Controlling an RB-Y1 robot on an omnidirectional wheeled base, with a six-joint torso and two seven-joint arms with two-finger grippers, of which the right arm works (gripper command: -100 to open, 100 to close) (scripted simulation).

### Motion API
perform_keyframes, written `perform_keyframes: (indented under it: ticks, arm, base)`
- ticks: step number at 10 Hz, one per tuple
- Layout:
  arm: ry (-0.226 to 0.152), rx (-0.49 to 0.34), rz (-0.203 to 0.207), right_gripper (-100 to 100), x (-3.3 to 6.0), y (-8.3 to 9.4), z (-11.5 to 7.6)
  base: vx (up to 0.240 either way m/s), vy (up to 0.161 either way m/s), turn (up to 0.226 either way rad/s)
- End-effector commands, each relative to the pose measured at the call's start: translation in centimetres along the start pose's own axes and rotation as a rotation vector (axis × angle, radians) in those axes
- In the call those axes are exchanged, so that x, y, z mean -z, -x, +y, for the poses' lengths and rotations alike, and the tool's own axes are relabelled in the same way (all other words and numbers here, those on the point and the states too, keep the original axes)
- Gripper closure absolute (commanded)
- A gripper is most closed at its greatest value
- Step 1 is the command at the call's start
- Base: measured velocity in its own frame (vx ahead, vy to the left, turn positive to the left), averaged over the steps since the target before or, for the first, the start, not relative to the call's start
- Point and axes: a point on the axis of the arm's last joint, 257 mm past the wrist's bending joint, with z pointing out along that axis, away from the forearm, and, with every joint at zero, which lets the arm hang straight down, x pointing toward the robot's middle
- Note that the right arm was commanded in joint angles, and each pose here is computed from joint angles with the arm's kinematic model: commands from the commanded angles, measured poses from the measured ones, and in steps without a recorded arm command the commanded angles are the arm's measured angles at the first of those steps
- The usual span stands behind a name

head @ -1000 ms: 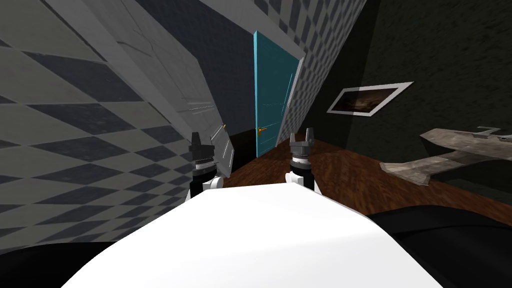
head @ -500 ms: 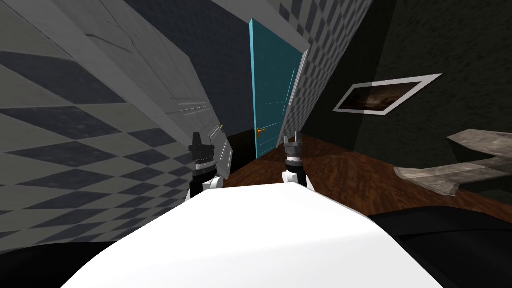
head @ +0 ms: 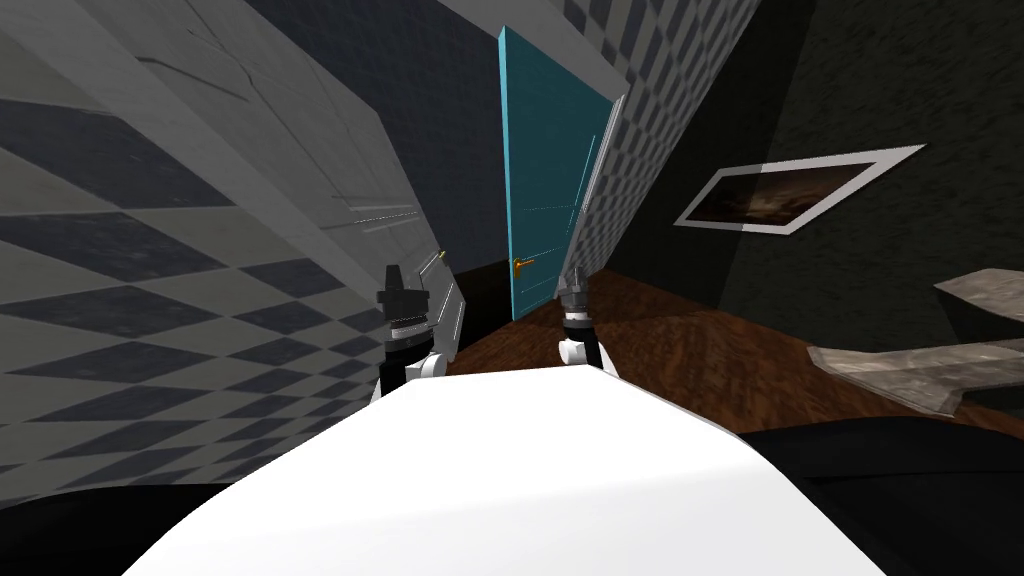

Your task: Push the door open

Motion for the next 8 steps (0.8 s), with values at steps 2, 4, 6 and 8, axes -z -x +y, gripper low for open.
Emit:
perform_keyframes:
  ticks: [2, 4, 6, 8]
  arm:
    - [-0.054, -0.006, 0.016, -100, -0.03, -0.6, -2.7]
    - [-0.095, -0.011, 0.029, -100, -0.03, -1.2, -4.9]
    - [-0.138, -0.016, 0.043, -100, 0.01, -1.9, -7.2]
    - [-0.181, -0.020, 0.057, -100, 0.12, -2.6, -9.5]
  base:
    - [0.099, -0.088, 0.069]
    - [0.081, -0.106, 0.061]
    - [0.087, -0.100, 0.068]
    - [0.093, -0.096, 0.069]
